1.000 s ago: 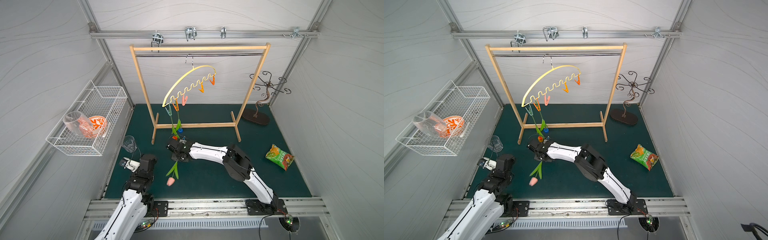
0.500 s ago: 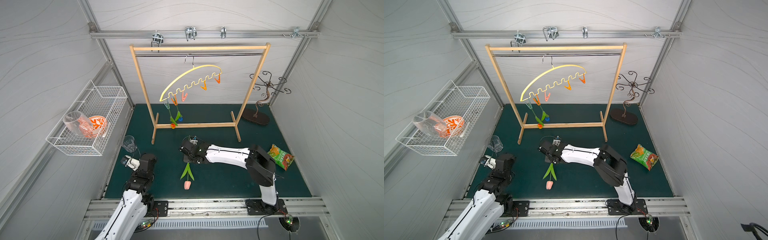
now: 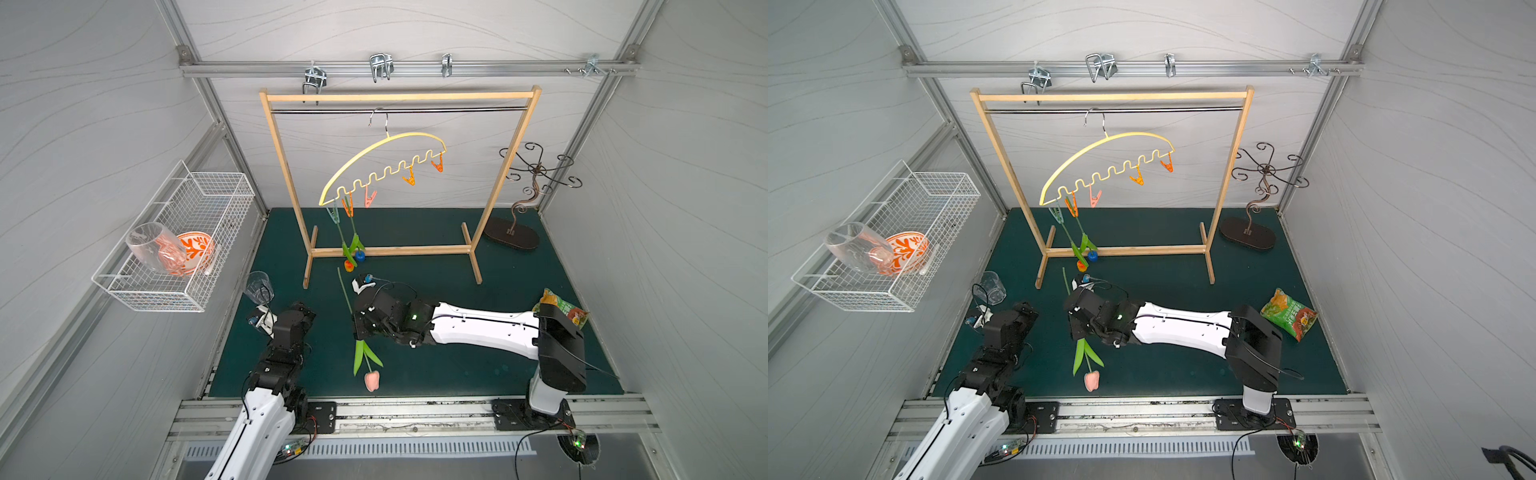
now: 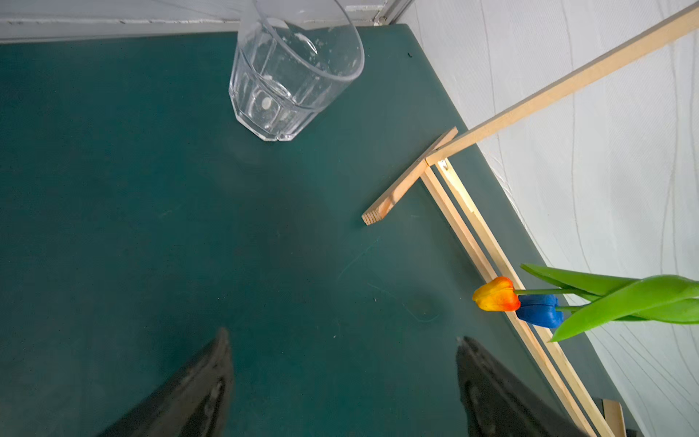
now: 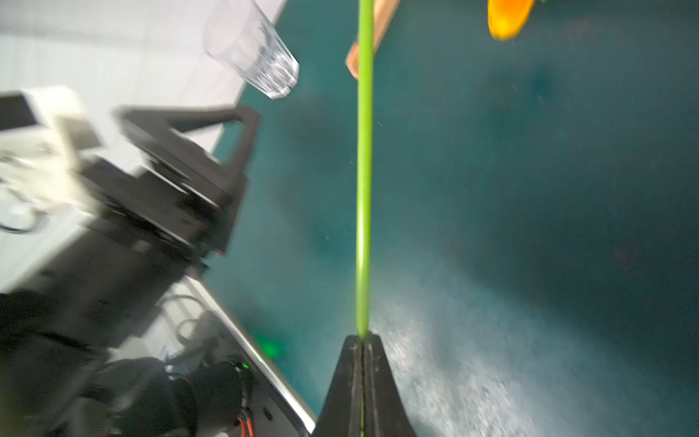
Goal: Dry the flowers on a clothes hanger
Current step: Pick up the flower at the center of the board.
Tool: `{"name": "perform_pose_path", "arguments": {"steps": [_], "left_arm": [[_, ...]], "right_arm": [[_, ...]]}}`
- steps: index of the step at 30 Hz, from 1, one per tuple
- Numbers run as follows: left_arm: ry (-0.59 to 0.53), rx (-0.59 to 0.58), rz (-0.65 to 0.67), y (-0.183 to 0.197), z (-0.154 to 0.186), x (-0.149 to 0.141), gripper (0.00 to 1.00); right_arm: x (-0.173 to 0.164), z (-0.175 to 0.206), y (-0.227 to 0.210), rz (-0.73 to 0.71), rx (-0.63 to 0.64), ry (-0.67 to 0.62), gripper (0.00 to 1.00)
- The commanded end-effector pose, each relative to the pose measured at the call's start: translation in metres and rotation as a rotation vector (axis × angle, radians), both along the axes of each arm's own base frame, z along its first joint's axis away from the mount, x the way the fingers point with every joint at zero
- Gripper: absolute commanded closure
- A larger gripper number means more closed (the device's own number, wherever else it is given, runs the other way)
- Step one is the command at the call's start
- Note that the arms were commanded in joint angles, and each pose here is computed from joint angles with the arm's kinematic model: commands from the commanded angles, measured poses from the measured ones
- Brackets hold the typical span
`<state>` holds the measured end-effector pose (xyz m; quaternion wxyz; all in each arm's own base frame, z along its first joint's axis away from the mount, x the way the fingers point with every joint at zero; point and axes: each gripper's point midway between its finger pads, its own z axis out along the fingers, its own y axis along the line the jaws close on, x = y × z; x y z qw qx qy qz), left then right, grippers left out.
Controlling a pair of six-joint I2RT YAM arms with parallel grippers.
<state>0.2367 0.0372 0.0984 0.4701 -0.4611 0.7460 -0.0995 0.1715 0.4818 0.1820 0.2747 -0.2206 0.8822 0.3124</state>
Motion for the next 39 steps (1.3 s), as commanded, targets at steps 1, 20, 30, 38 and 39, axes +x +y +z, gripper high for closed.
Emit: {"name": "perform_pose_path", "arguments": {"steps": [1, 20, 30, 38, 39], "left_arm": [[-0.050, -0.066, -0.075, -0.016, 0.018, 0.015, 0.07], [-0.200, -0.096, -0.284, -0.051, 0.065, 0.045, 0.08], [-0.487, -0.187, -0.622, -0.115, 0.163, 0.105, 0.19], [-0.624, -0.191, -0.744, -0.142, 0.219, 0.149, 0.27], [-0.646, -0.178, -0.774, -0.149, 0.227, 0.152, 0.29]], "right_arm": [[0.021, 0.032, 0.016, 0.028, 0.055, -0.048, 1.00], [0.111, 0.088, -0.027, -0.333, 0.171, -0.084, 1.00], [0.112, 0.105, -0.075, -0.310, 0.120, -0.179, 1.00], [0.114, 0.122, -0.109, -0.318, 0.112, -0.234, 1.00], [0.115, 0.123, -0.112, -0.316, 0.111, -0.241, 1.00]]}}
